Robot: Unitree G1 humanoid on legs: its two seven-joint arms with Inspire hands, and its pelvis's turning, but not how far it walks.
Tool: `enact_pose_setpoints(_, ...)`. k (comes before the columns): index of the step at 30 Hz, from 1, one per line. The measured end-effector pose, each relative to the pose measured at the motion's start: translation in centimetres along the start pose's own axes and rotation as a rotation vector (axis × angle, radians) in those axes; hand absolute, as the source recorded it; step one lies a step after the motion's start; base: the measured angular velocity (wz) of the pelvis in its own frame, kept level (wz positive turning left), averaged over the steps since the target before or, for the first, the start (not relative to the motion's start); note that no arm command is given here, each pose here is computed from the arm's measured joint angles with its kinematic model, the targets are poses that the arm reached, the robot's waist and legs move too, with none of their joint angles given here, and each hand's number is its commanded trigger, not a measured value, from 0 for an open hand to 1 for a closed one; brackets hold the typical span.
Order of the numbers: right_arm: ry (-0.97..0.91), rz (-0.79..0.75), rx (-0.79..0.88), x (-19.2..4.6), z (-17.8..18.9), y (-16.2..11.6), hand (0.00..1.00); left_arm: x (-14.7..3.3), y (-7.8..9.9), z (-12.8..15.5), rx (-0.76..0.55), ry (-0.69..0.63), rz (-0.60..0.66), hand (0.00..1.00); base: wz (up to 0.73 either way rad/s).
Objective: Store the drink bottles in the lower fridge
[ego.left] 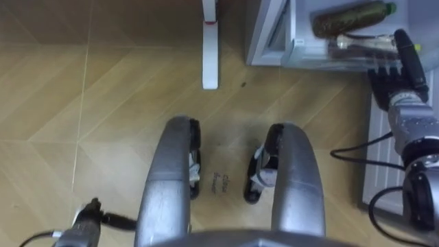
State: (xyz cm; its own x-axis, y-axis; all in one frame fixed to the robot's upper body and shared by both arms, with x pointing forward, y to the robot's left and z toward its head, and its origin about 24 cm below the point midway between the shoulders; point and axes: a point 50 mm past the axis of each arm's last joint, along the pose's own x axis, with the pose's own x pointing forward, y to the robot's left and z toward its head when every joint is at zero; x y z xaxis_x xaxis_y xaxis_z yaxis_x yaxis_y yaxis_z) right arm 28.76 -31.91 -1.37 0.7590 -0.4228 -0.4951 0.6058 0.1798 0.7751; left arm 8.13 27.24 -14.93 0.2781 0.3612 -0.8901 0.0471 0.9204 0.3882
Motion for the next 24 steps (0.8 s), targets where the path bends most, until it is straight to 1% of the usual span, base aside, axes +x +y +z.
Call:
enact_pose_setpoints(6, -0.022, 0.000, -0.012, 0.0, 0.8, 0.1, 0.00, -0.1, 0.1, 0.2, -0.002, -0.025, -0.013, 0.00, 0.04)
enact_pose_setpoints(9, -0.035, -0.016, -0.012, 0.0, 0.8, 0.2, 0.00, 0.0, 0.7, 0.2, 0.000, -0.031, 0.001, 0.00, 0.00)
enact_pose_setpoints(15, -0.060, -0.038, 0.003, 0.1, 1.1, 0.7, 0.00, -0.2, 0.7, -1.0, 0.008, -0.004, -0.006, 0.00, -0.03)
enact_pose_setpoints(17, -0.077, -0.062, 0.017, 0.1, 1.4, 1.5, 0.00, -0.3, 0.6, -1.3, 0.003, -0.008, -0.008, 0.00, 0.02)
enact_pose_setpoints(21, -0.100, -0.111, 0.035, 0.0, 1.9, 2.2, 0.00, -0.6, 0.8, -1.8, -0.014, -0.021, -0.001, 0.00, 0.12)
enact_pose_setpoints(24, -0.107, -0.131, 0.046, -0.1, 1.8, 3.1, 0.00, -0.8, 0.6, -2.7, -0.012, -0.013, -0.004, 0.00, -0.07)
